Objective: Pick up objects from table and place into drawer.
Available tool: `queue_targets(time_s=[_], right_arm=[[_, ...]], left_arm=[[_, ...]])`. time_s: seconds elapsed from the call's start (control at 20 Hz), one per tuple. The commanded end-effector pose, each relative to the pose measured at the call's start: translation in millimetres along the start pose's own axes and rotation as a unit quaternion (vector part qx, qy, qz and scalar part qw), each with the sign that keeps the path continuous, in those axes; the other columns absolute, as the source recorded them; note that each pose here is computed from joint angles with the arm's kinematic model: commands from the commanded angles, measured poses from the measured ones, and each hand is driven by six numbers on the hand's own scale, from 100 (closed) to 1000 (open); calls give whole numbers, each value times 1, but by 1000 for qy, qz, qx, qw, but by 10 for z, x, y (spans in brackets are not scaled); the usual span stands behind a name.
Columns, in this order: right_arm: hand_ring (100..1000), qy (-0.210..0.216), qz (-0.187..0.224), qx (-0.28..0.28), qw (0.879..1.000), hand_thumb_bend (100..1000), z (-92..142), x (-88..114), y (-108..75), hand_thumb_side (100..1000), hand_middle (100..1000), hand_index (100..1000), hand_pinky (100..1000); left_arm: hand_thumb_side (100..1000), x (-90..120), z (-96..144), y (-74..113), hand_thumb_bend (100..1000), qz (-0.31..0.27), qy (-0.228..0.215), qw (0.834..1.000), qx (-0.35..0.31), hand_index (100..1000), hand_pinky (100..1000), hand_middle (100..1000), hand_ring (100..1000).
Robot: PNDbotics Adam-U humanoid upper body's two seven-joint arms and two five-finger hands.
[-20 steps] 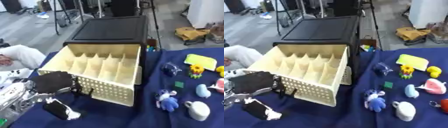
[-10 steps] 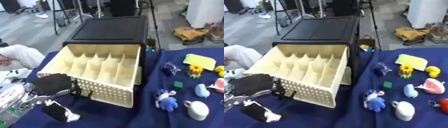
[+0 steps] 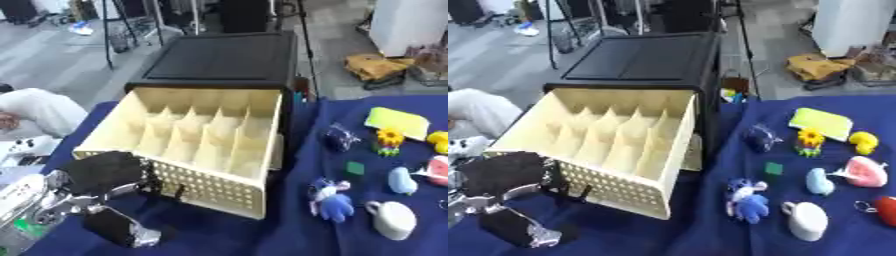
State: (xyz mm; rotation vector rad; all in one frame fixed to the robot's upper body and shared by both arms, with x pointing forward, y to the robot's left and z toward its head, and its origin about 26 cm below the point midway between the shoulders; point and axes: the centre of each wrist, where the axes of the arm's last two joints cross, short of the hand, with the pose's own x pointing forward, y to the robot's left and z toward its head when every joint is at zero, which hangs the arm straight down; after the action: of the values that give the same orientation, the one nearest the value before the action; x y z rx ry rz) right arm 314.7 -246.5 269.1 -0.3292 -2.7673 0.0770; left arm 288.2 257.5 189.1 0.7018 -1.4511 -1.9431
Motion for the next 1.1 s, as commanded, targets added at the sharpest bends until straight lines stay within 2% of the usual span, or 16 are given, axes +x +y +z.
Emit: queue_targets(time_s=[0.05,0.2,0.4,0.8,1.1], right_arm=[[819,-20,4,-2,1000,203,-89,62,-40,980,675,719,742],[819,-22,3,-4,1000,203,-96,64,-42,982,675,719,741],[819,-24,3,-7,1000,200,-106,68,-41,987,676,719,741],[819,-26,2,-8,1000,200,-111,70,-37,992,676,718,741],[819,-26,0,-9,1000,198,-115,72,-33,995,676,717,741]], left_arm=[[884,54,1,-29,499,0,-31,999,-13,703,100,307,181],[914,55,0,-27,547,1,-41,999,-11,754,100,376,197],[975,52,-2,-10,555,4,-53,999,-1,796,100,410,218],[1000,33,14,-6,608,7,-57,998,16,869,100,416,235],[1000,25,21,-4,599,4,-56,998,26,879,100,402,236]])
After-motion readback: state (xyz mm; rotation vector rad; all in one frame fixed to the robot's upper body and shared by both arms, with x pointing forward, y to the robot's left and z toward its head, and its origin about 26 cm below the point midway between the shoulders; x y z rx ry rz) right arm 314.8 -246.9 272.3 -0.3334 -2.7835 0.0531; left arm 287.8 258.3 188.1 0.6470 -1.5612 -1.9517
